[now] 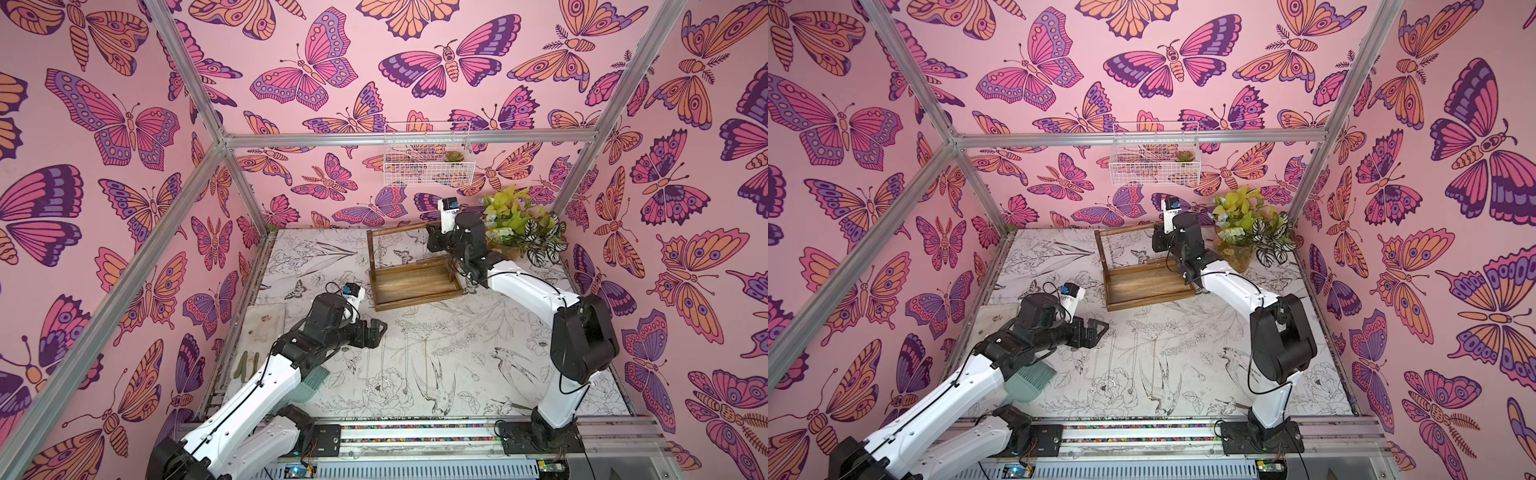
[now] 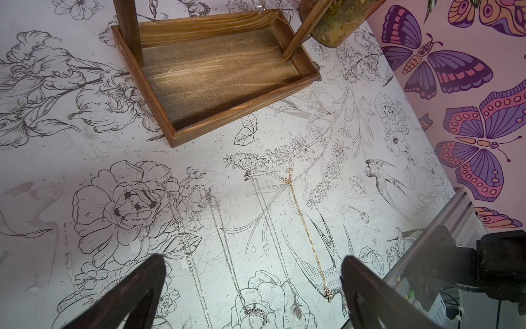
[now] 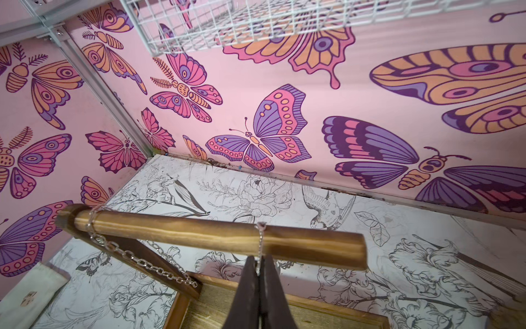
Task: Take the necklace off the jewelry display stand
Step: Take off the necklace from the stand.
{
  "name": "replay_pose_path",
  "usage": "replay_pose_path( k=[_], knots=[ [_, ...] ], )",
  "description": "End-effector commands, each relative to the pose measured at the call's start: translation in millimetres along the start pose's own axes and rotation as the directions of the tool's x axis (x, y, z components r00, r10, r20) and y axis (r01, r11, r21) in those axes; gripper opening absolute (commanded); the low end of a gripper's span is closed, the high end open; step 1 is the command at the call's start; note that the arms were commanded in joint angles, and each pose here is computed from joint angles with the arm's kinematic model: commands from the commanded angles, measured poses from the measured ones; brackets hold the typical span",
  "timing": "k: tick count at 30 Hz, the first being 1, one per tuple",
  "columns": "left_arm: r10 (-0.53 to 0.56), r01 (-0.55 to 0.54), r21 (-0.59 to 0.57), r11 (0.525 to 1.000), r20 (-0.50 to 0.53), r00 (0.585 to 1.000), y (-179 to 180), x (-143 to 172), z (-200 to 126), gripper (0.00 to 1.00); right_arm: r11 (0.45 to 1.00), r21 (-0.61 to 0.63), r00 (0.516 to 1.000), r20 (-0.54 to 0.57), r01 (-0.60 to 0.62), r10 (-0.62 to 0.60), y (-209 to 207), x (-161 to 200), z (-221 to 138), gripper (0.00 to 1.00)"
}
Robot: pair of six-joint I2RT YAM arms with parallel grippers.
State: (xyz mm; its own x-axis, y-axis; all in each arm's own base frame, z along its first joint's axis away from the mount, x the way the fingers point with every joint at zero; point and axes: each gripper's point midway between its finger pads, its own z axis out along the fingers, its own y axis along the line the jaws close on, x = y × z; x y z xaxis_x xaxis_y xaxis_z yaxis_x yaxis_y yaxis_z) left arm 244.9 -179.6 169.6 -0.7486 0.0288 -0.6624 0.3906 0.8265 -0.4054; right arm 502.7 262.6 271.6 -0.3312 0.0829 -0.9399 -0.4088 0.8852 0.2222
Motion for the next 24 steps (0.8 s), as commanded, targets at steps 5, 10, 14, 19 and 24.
replay_pose_path(
  k=[5, 10, 14, 19, 24],
  knots=[
    [-0.007, 0.007, 0.008, 1.0, -0.026, 1.0, 1, 7, 1, 0.98, 0.998, 0.057, 1.0, -0.01, 0.005, -0.004, -23, -3, -11, 0.0],
    [-0.004, 0.004, 0.01, 1.0, -0.026, 1.0, 1, 8, 1, 0.98, 0.997, 0.081, 1.0, -0.004, 0.006, -0.006, -33, -7, -13, 0.0],
    [0.001, -0.001, 0.012, 1.0, -0.025, 1.0, 1, 8, 1, 0.98, 0.995, 0.103, 1.0, -0.002, 0.004, -0.004, -42, -12, -13, 0.0],
    [0.005, -0.004, 0.015, 1.0, -0.023, 1.0, 0, 7, 1, 0.98, 0.993, 0.119, 1.0, 0.005, 0.014, -0.015, -50, -20, -16, 0.0],
    [0.009, -0.009, 0.019, 1.0, -0.026, 1.0, -1, 7, 1, 0.98, 0.991, 0.135, 1.0, 0.004, 0.016, -0.017, -58, -24, -20, 0.0]
  ],
)
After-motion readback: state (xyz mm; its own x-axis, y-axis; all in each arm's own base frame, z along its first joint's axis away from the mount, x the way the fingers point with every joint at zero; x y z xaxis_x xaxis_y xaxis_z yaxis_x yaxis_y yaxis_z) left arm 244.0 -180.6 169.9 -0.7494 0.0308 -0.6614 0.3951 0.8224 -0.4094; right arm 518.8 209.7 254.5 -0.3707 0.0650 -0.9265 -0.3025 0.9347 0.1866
